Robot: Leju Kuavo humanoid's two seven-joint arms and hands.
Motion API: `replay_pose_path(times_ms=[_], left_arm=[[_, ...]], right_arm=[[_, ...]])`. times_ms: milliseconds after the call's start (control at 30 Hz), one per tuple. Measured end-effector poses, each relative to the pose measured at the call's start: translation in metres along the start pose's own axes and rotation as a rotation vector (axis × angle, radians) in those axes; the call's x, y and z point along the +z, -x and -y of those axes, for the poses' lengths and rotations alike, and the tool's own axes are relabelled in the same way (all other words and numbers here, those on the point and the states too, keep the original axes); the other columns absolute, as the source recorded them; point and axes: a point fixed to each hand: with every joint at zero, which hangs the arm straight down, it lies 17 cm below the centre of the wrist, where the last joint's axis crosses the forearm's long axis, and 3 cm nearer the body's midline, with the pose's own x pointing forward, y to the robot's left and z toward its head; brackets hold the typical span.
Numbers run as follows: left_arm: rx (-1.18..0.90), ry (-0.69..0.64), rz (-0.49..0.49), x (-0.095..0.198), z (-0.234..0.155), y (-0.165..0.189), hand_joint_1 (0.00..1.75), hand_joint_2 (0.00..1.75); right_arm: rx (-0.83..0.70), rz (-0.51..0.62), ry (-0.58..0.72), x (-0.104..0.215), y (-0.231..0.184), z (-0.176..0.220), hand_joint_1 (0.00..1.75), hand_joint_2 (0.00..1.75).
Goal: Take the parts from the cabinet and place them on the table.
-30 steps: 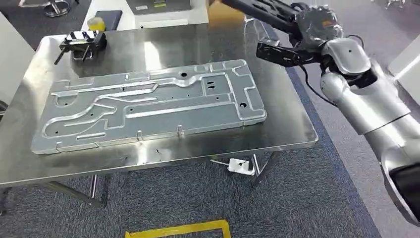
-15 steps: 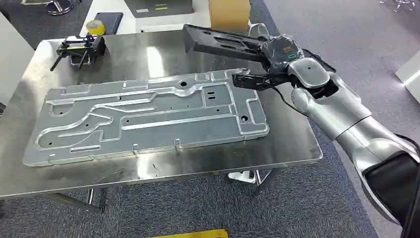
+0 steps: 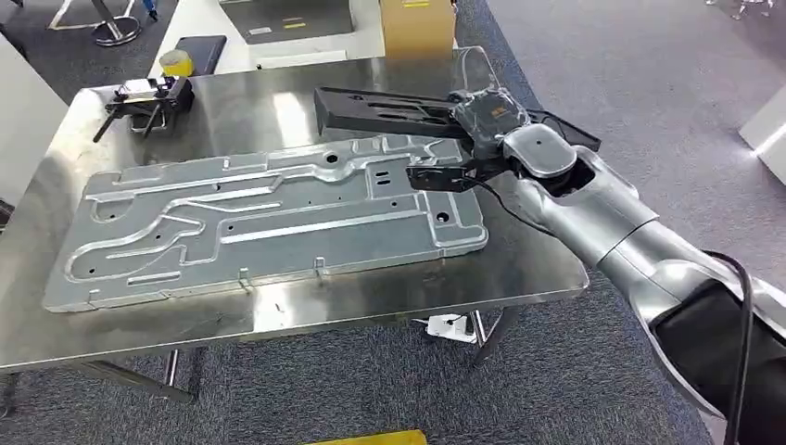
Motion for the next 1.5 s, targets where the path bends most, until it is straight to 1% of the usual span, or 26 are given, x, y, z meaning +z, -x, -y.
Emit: replay_pose_path(times_ms=[167,600,733,1067,1233,1367,1500], left_arm=[[-0.001,0.000,0.000,0.000,0.000,0.000,0.00,1.75],[0.003,-0.006,-0.013,-0.002,-0.003,0.002,0.00,1.75],[0.004,-0.006,-0.015,-0.002,-0.003,0.002,0.00,1.75],[0.008,0.000,-0.016,0.001,0.001,0.002,0.00,1.75],[0.015,-0.002,-0.021,0.000,0.001,0.002,0.00,1.75],[0.005,0.001,-0.018,0.001,0.002,0.003,0.00,1.75],[0.009,0.001,-0.021,0.002,0.002,0.003,0.00,1.75]], right_arm=[[0.016,0.000,0.023,-0.004,0.004,0.017,1.75,1.75],[0.018,0.031,0.036,-0.008,-0.007,0.032,1.75,1.75],[0.021,0.029,0.039,-0.009,-0.003,0.038,1.75,1.75],[0.024,0.052,0.011,-0.007,-0.015,0.023,1.75,1.75],[0.021,0.054,0.011,-0.008,-0.018,0.023,1.75,1.75],[0.016,0.075,-0.018,-0.004,-0.032,0.006,1.75,1.75],[0.017,0.071,-0.008,-0.006,-0.028,0.014,1.75,1.75]])
